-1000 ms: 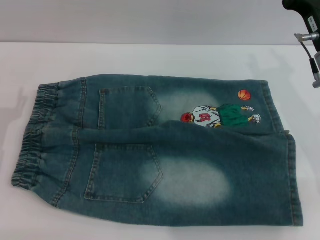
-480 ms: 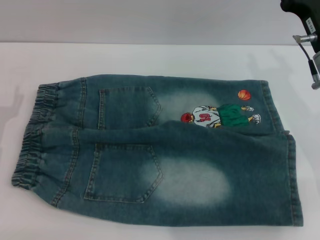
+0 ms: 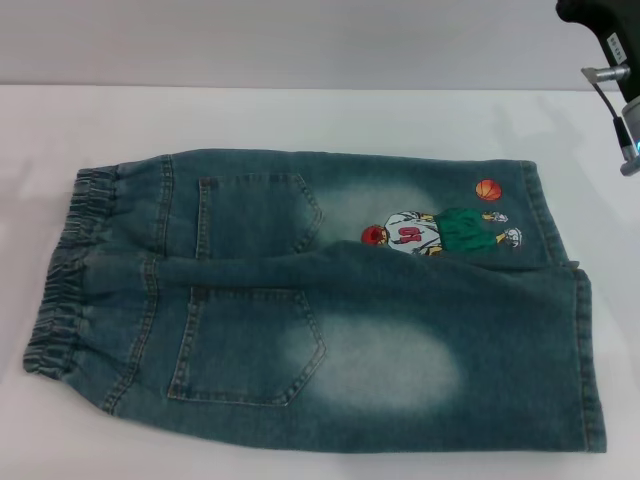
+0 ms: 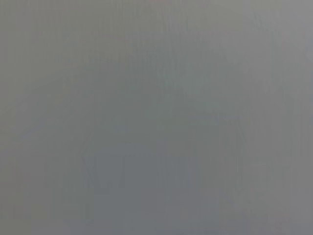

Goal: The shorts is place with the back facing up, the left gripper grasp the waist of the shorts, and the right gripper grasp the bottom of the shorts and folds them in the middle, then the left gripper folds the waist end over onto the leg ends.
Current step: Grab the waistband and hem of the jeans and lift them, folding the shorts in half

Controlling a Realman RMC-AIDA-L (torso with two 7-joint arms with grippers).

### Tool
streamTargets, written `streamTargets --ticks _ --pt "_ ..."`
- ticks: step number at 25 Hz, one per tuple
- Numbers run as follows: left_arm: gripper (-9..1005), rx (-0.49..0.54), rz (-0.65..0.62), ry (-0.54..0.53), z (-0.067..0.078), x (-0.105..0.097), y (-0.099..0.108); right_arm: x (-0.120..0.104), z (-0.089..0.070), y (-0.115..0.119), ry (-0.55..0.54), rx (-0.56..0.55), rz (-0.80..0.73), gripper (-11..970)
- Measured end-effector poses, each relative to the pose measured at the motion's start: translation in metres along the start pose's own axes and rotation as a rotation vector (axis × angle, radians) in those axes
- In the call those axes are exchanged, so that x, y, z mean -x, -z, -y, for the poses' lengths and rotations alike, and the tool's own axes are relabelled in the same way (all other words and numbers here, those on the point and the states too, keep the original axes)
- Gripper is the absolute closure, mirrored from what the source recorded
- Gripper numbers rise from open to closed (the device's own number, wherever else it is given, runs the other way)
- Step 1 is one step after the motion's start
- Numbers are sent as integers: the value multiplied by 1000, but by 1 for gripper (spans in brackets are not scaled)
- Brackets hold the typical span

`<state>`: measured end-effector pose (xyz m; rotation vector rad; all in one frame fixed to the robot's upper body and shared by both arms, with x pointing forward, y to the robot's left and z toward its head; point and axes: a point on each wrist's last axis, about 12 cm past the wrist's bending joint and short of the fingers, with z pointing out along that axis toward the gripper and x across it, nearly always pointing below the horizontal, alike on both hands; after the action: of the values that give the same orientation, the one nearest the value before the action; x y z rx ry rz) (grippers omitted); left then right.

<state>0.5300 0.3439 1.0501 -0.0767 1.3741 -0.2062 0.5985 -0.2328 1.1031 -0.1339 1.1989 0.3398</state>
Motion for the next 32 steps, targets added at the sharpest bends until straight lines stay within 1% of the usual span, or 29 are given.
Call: streamTargets --ticks 6,9,12,13,14,17,18,19,26,30,32 --pt "213 -179 -12 12 15 6 -5 2 4 -1 9 -11 9 327" --pt "214 -229 -26 45 17 8 -5 4 6 -4 12 -18 20 327" --pt "215 -270 -59 110 12 13 -7 6 7 -6 11 -29 26 327" --pt "215 -290 -80 156 6 17 -9 6 7 -7 11 -29 26 327" --pt "215 -290 -80 156 6 17 -9 6 7 -7 11 -30 26 327" --pt "216 -341 -103 227 -2 27 -12 8 10 -9 12 -40 33 327" --pt "216 -381 -107 253 -5 34 -13 8 11 -9 13 -46 36 327" --pt "217 -381 -107 253 -5 34 -13 9 13 -10 12 -55 41 327" --pt "218 -543 -162 345 -15 61 -14 5 15 -14 20 -69 6 327" --pt "219 -598 -169 375 -21 73 -11 4 16 -14 19 -71 -7 327" --pt "220 -605 -191 393 -26 75 -7 3 17 -12 21 -76 -13 327"
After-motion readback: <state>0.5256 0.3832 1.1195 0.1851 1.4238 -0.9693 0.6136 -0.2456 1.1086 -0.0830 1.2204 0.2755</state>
